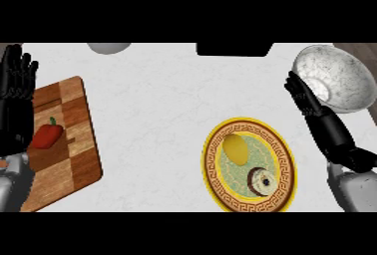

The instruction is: Pick the lemon from the plate and place it in the bowl

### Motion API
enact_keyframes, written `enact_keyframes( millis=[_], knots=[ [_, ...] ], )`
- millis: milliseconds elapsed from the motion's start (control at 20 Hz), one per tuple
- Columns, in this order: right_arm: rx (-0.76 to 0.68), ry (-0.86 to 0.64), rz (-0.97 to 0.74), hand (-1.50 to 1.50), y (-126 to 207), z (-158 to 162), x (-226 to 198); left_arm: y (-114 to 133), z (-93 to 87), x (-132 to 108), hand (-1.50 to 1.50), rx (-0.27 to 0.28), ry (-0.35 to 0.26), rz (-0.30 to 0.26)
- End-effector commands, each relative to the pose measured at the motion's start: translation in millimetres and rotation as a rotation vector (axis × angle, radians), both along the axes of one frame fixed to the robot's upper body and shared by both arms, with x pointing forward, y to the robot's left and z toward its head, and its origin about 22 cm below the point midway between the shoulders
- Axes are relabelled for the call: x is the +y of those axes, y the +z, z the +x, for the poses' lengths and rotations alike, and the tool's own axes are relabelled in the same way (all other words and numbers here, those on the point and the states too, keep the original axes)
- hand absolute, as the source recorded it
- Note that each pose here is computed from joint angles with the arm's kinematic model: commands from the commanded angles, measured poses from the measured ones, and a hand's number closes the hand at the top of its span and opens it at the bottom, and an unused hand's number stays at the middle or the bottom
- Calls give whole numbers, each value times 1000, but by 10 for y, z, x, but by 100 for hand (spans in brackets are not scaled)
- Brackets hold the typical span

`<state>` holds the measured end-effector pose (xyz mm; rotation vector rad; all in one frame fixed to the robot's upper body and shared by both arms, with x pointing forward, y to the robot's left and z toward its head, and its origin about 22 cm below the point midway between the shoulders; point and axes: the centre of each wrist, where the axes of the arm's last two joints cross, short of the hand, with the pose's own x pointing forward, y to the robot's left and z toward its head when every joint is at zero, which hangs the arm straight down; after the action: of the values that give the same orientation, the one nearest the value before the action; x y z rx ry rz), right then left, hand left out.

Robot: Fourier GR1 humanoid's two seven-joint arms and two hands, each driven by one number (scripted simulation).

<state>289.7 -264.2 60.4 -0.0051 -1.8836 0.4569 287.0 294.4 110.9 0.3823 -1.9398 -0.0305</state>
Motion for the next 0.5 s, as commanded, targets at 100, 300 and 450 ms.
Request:
enact_keyframes(
  millis=[100,300,450],
  knots=[
    [78,137,-187,150,-274,-305,480,-441,18,-280,0,171,-91,-74],
    [-192,38,-715,150,77,-43,113,-678,-92,-376,0,314,-129,-88],
    [-203,-214,-152,-150,-573,-457,798,-787,-107,-580,0,355,-187,-125]
  ],
)
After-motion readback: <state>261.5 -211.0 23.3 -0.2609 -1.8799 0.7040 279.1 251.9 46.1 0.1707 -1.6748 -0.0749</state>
